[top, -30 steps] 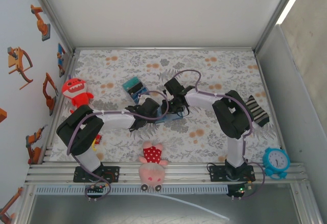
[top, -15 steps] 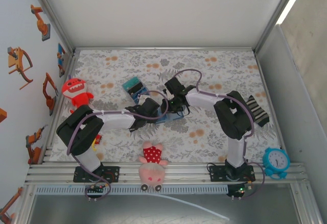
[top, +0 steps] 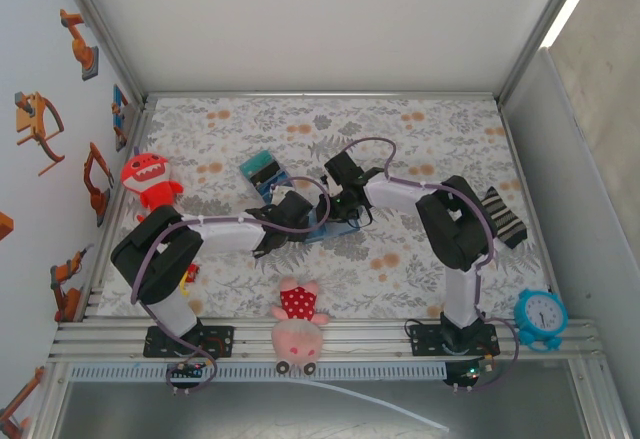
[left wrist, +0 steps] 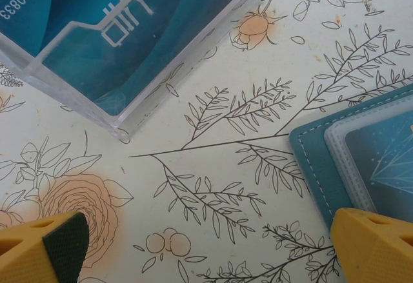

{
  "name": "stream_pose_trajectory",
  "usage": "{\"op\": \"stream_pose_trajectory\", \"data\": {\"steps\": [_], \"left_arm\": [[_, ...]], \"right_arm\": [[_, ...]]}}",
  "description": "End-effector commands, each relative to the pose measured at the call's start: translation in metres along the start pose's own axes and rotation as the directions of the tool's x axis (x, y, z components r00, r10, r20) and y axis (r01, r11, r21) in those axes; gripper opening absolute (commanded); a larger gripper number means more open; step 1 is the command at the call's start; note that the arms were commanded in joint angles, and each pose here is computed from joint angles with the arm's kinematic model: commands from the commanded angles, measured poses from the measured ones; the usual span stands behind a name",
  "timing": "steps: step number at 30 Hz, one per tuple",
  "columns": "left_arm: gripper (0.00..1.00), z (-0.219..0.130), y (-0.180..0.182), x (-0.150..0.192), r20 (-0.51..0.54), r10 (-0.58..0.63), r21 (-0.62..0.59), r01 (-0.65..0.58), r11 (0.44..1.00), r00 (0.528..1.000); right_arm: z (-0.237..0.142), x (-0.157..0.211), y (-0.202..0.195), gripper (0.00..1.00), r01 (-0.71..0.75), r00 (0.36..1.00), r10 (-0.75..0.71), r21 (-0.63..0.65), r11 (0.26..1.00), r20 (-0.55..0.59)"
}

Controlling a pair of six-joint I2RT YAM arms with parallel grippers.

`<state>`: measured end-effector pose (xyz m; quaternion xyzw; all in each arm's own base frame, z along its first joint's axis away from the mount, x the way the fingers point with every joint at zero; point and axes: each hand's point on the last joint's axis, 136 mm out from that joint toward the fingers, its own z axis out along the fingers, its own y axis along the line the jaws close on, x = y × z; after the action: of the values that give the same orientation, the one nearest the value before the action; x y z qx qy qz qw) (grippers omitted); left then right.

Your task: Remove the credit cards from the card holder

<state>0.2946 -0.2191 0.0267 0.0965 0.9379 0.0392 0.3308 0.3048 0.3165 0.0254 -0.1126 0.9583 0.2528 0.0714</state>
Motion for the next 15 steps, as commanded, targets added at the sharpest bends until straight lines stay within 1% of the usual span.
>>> {"op": "stream_pose_trajectory", "data": {"steps": [1, 6, 15], "left_arm": [[0.97, 0.003, 0.001, 0.013, -0.063, 0.033, -0.011, -0.033, 0.999, 0.998], [0.97, 0.004, 0.000, 0.014, -0.065, 0.033, -0.010, -0.034, 0.999, 0.997], [0.97, 0.004, 0.001, 0.015, -0.066, 0.034, -0.012, -0.035, 0.999, 0.997]], "right_arm": [[0.006, 0.006, 0.004, 0.18, -0.022, 0.999, 0.021, -0.044, 0.999, -0.028], [0.002, 0.004, 0.012, 0.17, -0.019, 1.000, 0.017, -0.087, 0.996, -0.021], [-0.001, 0.001, 0.018, 0.09, -0.046, 0.999, 0.046, -0.184, 0.982, -0.004]]}}
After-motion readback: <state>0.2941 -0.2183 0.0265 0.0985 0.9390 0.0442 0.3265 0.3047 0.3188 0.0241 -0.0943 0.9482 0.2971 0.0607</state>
